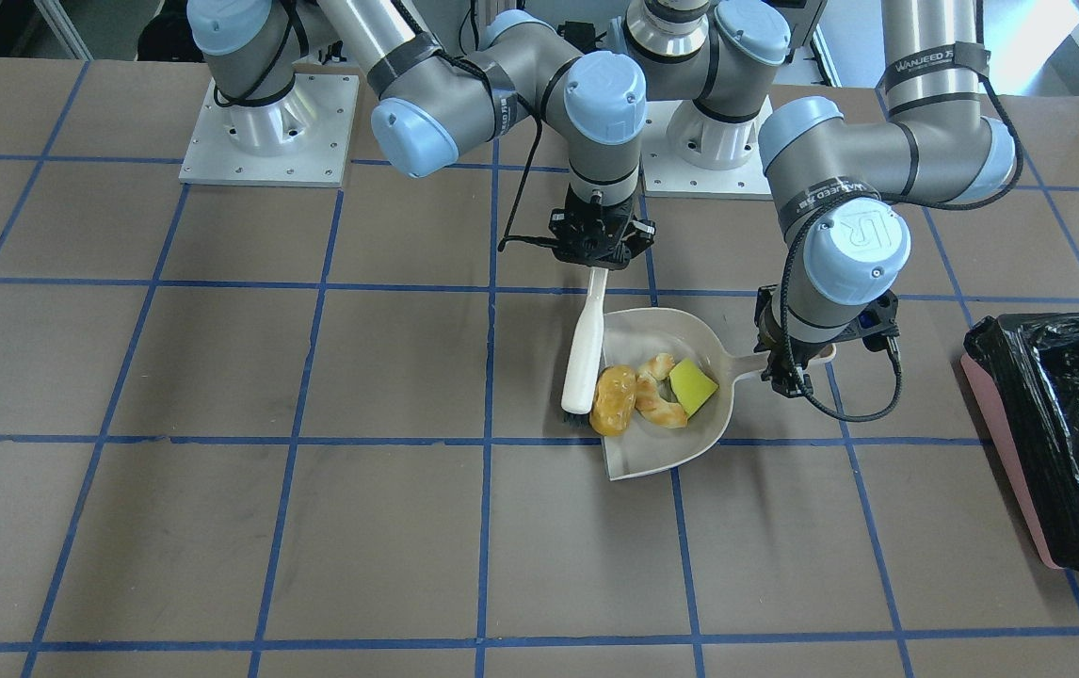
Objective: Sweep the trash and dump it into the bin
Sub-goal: 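Sweep the yellow item into the dustpan with the right gripper's brush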
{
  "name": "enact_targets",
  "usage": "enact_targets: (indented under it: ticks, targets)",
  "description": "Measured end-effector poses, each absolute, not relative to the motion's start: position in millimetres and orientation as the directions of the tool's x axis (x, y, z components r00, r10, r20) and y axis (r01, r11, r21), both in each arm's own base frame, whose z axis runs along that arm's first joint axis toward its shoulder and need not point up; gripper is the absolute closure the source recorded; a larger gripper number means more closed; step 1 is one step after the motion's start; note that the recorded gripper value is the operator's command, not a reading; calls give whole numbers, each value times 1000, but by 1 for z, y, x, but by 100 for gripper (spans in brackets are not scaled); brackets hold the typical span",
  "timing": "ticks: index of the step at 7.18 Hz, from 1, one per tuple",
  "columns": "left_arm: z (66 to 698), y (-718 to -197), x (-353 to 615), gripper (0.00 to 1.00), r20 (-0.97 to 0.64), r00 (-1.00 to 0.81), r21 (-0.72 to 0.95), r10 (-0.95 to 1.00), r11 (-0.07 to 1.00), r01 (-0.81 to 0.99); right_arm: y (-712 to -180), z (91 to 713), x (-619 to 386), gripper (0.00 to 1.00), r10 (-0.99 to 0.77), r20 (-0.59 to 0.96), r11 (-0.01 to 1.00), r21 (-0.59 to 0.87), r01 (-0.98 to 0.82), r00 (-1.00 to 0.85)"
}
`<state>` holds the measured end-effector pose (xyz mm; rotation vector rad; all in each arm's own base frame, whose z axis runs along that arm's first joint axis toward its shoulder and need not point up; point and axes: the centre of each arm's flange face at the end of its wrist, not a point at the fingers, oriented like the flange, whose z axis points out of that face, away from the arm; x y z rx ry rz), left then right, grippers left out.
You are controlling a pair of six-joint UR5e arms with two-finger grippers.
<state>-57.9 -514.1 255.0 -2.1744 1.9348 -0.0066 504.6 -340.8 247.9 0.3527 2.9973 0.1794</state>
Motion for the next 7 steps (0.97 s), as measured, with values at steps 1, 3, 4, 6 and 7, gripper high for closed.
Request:
enact_targets:
  ticks: [1,3,4,6,7]
  targets:
    - [256,-513,-65,100,-146,122,-174,-982,-96,-980,-342,249,514,83,235,-106,967,126,222,-966]
    - [258,-513,-72,100,-140,110,-164,-984,-86,-983,-342,252,516,83,227,-91,969,120,215,-970]
    - [259,-514,-74,100,-136,82,-143,-987,-62,-988,-340,257,514,83,225,-80,969,123,215,-971]
    - [267,-521,-77,100,-111,-48,-22,-993,51,-998,-338,267,515,83,216,-90,971,124,204,-972]
    - [271,-526,-78,100,-80,-97,36,-992,94,-995,-340,274,517,83,203,-94,974,119,192,-975]
